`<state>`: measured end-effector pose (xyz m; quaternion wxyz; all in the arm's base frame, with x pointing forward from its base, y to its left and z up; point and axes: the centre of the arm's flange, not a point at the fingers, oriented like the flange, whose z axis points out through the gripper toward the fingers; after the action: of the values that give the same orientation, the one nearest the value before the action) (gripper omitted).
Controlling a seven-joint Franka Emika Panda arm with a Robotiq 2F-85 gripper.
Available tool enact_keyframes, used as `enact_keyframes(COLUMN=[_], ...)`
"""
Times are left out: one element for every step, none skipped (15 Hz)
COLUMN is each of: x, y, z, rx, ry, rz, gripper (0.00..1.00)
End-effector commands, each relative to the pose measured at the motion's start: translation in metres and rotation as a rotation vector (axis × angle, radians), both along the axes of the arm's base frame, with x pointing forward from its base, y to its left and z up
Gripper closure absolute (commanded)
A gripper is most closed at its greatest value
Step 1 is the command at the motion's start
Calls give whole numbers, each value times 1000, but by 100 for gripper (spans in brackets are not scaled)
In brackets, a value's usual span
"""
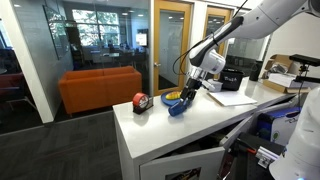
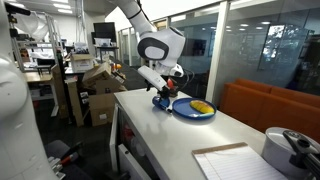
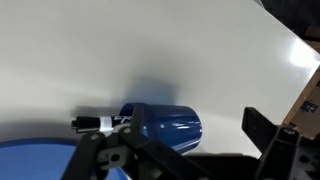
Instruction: Put the marker in the cup
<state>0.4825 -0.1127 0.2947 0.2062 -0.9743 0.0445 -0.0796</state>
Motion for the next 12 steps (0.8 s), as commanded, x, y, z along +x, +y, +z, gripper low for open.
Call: enact_keyframes(x=[-3,-4,-4,-5,-5,-5,-4,-2,-1,0,2,2], y=[9,11,13,15,14,9,5,-3,-9,-15,-19,-21], z=[2,1,1,1,-1,-2,-2,-3,-4,-4,-6,-8], rx=[13,19,25,25,23,13,-1,-19,-38,-52,-63,-72], ry=[-55,-66,-79,-90,-100,-111,-123,-129,-133,-138,-141,-140], rz=[16,22,26,26,25,13,0,-18,-35,-49,-61,-67], gripper=[0,0,0,0,0,0,0,0,0,0,0,0])
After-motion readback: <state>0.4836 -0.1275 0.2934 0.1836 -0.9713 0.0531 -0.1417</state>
